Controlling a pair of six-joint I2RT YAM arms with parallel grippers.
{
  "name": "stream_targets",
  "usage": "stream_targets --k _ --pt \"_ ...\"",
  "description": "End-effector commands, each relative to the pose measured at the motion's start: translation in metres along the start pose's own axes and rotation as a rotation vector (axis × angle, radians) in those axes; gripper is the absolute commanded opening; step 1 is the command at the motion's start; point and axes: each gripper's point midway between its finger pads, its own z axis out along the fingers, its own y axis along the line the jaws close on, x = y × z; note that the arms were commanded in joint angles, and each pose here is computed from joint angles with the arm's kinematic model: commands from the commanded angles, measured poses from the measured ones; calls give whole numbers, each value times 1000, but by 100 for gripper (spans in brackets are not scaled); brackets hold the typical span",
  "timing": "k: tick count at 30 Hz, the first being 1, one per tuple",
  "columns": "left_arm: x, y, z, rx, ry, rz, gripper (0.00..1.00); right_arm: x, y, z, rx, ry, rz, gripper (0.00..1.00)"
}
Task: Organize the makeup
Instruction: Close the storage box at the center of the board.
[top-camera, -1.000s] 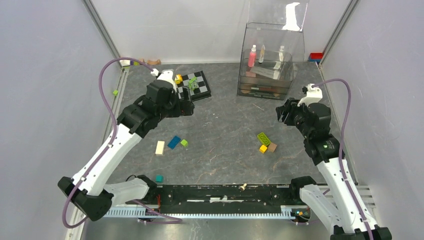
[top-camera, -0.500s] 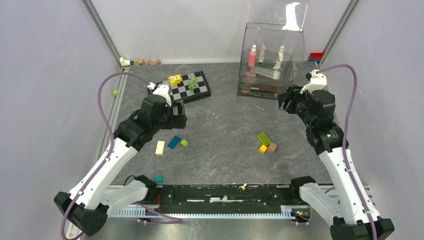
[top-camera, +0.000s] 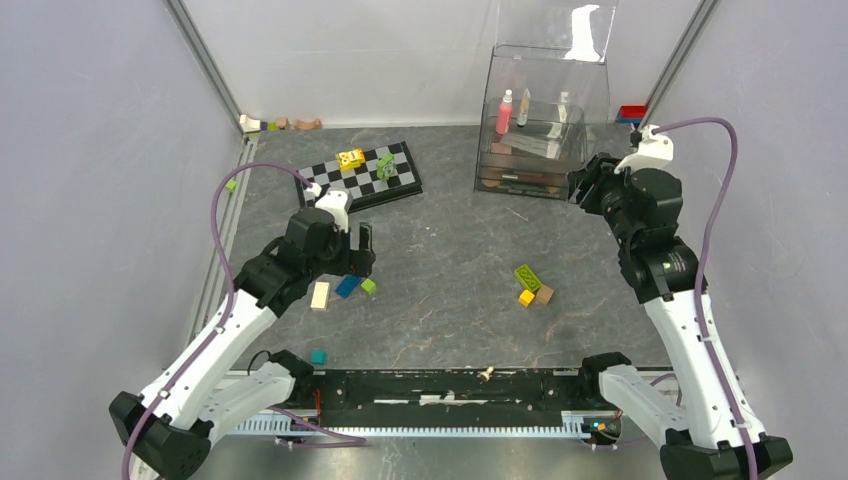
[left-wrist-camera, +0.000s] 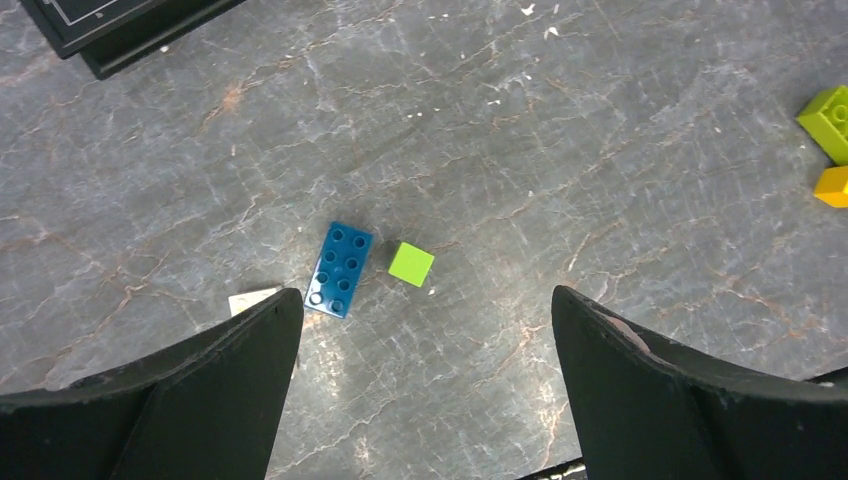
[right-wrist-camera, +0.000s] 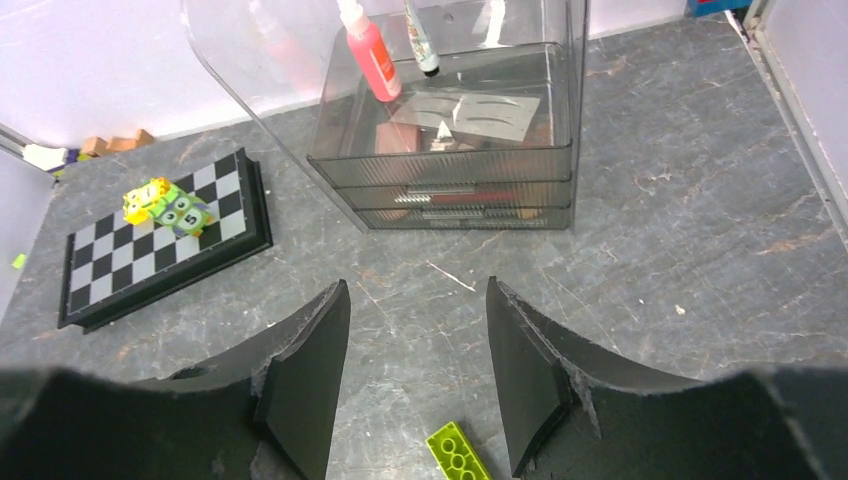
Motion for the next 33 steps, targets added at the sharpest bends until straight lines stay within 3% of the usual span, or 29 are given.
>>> stream_targets --k 1,21,33 --pt "-20 -14 -4 88 -87 28 100 -18 15 2 -47 -13 27 58" --pt "-20 -7 0 50 -109 23 100 -11 15 30 -21 16 -115 61" --pt "-8 14 -3 -69 -58 -7 100 -34 25 54 -59 -99 -201 63"
